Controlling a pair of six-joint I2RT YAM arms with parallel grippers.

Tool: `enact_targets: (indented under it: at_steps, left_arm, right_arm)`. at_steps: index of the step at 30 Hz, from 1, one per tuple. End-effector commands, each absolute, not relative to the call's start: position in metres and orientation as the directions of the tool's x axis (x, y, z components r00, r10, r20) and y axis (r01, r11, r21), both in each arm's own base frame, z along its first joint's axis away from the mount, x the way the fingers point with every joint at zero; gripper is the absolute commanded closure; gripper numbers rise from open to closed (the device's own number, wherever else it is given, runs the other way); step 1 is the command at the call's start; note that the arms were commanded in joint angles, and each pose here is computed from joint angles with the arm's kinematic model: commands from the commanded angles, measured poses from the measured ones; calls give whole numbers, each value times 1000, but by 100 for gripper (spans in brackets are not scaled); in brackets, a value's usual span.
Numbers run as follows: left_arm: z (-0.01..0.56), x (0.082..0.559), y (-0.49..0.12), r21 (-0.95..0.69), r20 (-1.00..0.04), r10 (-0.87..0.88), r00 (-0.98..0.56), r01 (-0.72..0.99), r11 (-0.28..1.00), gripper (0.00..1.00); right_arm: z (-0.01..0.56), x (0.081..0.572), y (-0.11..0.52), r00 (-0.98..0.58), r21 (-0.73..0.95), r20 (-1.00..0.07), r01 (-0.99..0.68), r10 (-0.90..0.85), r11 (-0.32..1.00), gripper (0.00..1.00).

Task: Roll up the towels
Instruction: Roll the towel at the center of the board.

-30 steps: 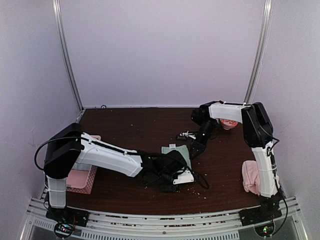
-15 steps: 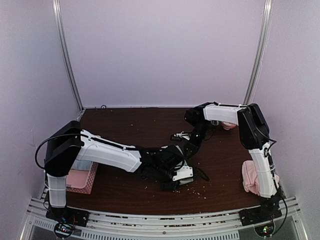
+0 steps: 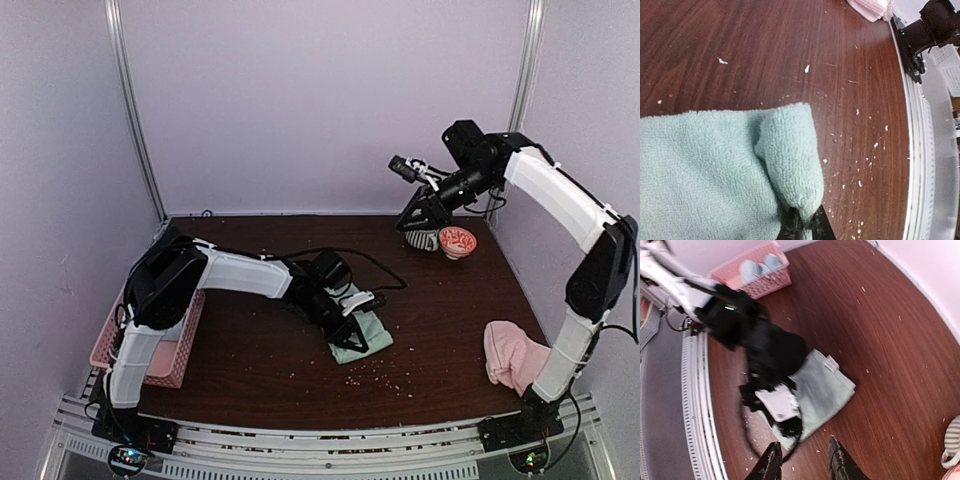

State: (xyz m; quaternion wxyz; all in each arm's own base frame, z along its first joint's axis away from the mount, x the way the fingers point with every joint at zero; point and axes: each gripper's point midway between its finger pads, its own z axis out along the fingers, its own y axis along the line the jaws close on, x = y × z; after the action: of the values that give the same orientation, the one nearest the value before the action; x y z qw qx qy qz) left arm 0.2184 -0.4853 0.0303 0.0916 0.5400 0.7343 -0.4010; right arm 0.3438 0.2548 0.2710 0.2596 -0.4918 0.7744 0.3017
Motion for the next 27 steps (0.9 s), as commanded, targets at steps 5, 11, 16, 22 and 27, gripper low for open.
enact_targets:
  at_steps: [5,11,16,22,27]
  left_arm:
    - [5,214,-470,-782,-310,722,-618,598,176,100]
    - [-10,220,-464,-792,-249,727,-640,567,228,100]
    - [-16,223,-461,-777,-235,729,-642,575,255,98]
    - [-20,225,-459,-773,-229,727,-647,575,268,96]
    - [-21,223,-457,-780,-223,729,-647,567,265,94]
  right_arm:
    - [290,235,265,-46,109,-787,-992,-615,-66,63]
    - [203,218,276,44,-12,-582,-999,-812,-46,63]
    - [138,229,280,117,-171,-474,-985,-872,-39,60]
    - [80,245,288,106,-191,-352,-981,-930,-40,59]
    - [70,248,301,142,-217,-366,-974,-920,-64,51]
